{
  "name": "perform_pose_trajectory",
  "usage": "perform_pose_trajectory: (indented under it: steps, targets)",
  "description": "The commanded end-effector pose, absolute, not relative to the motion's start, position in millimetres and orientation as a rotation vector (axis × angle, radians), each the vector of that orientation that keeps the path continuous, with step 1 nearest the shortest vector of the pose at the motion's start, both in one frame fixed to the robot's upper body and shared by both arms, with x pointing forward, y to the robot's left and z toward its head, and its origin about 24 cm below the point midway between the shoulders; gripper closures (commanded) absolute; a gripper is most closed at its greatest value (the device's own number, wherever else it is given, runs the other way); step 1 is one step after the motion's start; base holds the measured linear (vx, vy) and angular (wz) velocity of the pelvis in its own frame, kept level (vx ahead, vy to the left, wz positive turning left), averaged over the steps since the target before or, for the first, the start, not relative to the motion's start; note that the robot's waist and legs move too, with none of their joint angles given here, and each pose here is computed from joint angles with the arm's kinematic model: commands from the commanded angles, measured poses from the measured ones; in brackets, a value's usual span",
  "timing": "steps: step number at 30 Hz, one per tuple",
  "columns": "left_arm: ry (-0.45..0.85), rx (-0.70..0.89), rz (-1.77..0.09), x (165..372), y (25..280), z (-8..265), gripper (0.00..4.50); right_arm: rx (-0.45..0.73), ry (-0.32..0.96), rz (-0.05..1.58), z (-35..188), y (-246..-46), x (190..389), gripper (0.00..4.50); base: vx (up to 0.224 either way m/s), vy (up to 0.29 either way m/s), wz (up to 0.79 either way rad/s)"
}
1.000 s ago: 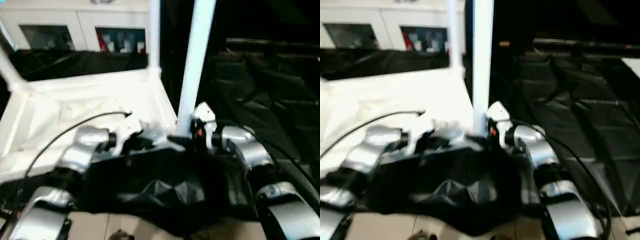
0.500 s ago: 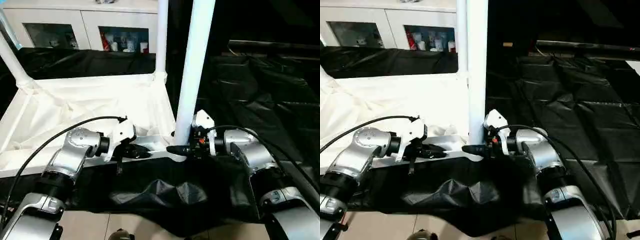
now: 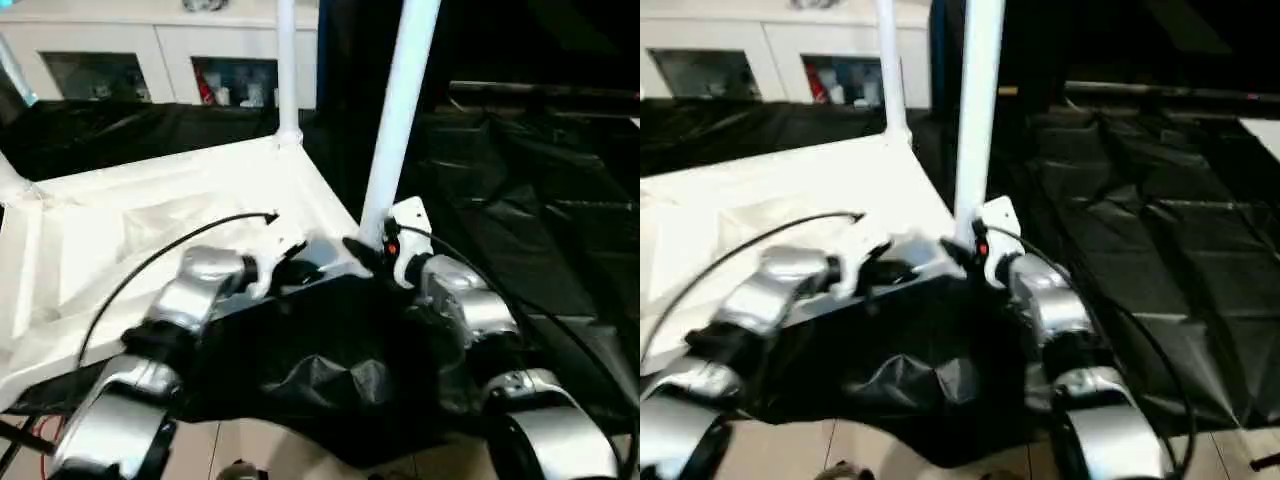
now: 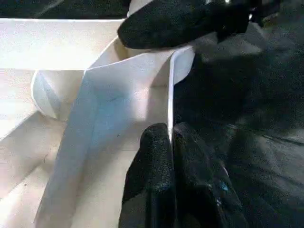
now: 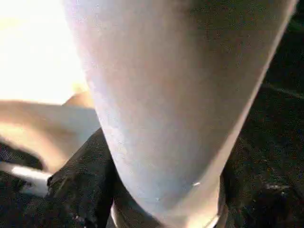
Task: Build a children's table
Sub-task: Rotate leg to tighten
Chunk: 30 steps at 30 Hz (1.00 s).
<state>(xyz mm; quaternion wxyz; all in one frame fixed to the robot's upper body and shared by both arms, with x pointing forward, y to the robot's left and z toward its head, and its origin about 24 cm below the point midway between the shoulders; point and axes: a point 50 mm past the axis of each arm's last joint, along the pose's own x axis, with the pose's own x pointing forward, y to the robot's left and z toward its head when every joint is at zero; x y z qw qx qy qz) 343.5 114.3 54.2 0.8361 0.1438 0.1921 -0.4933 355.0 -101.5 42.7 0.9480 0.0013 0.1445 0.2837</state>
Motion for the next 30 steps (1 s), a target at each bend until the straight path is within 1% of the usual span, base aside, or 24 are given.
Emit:
perform_pose_trajectory:
  steps: [1, 2, 3, 4, 5, 6, 8, 10, 11, 12, 15, 16, 18, 19, 23, 24, 30]
  targets:
    - [0.264, 0.272, -1.020, 355, 89, 80, 4.50, 0.040, 0.335, 0.659, 34, -66.6, 346.3, 1.87, 0.000, 0.000, 0.00]
    - [0.252, 0.280, -1.027, 356, 83, 82, 4.50, 0.029, 0.319, 0.670, 35, -58.2, 346.1, 1.87, 0.000, 0.000, 0.00]
    - [0.250, 0.284, -1.027, 356, 82, 82, 4.50, 0.026, 0.316, 0.676, 36, -56.9, 345.9, 1.52, 0.000, 0.000, 0.00]
    - [0.247, 0.291, -1.026, 356, 81, 82, 4.50, 0.021, 0.311, 0.686, 36, -54.8, 345.6, 1.31, 0.000, 0.000, 0.00]
    - [0.242, 0.293, -1.033, 355, 79, 82, 4.50, 0.071, 0.304, 0.692, 39, -52.1, 346.7, 1.31, 0.000, 0.000, 0.00]
    - [0.242, 0.291, -1.037, 355, 79, 81, 4.50, 0.094, 0.302, 0.685, 40, -51.8, 347.9, 1.15, 0.000, 0.000, 0.00]
    - [0.238, 0.297, -1.052, 354, 79, 81, 4.50, 0.093, 0.283, 0.687, 44, -54.6, 350.3, 1.00, 0.000, 0.000, 0.00]
    - [0.230, 0.302, -1.093, 350, 84, 79, 4.50, 0.035, 0.254, 0.742, 49, -65.1, 351.8, 0.80, 0.000, 0.000, 0.00]
    - [0.230, 0.302, -1.094, 350, 85, 79, 4.50, 0.034, 0.254, 0.743, 49, -65.3, 351.8, 0.80, 0.000, 0.000, 0.00]
    - [0.232, 0.305, -1.130, 347, 88, 78, 4.50, -0.022, 0.248, 0.814, 50, -73.1, 350.1, 0.80, 0.000, 0.000, 0.00]
    - [0.239, 0.307, -1.174, 342, 92, 76, 4.50, -0.067, 0.254, 0.921, 50, -82.8, 345.9, 0.80, 0.000, 0.000, 0.00]
    - [0.237, 0.317, -1.219, 338, 95, 75, 4.50, -0.081, 0.269, 0.997, 51, -90.7, 342.4, 0.80, 0.000, 0.000, 0.00]
    - [0.247, 0.316, -1.260, 334, 97, 74, 4.50, -0.128, 0.270, 1.069, 51, -97.6, 338.3, 0.80, 0.000, 0.000, 0.00]
    - [0.247, 0.316, -1.260, 334, 97, 74, 4.50, -0.128, 0.270, 1.069, 51, -97.6, 338.3, 0.80, 0.000, 0.000, 0.00]
    - [0.266, 0.359, -1.370, 323, 107, 70, 4.50, -0.188, 0.315, 1.203, 51, -114.2, 329.6, 0.80, 0.000, 0.000, 0.00]
    - [0.282, 0.376, -1.406, 319, 112, 69, 4.50, -0.215, 0.330, 1.250, 51, -118.5, 326.3, 0.80, 0.000, 0.000, 0.00]
    - [0.305, 0.377, -1.473, 311, 125, 70, 4.50, -0.250, 0.367, 1.348, 48, -122.9, 317.8, 0.80, 0.000, 0.000, 0.00]
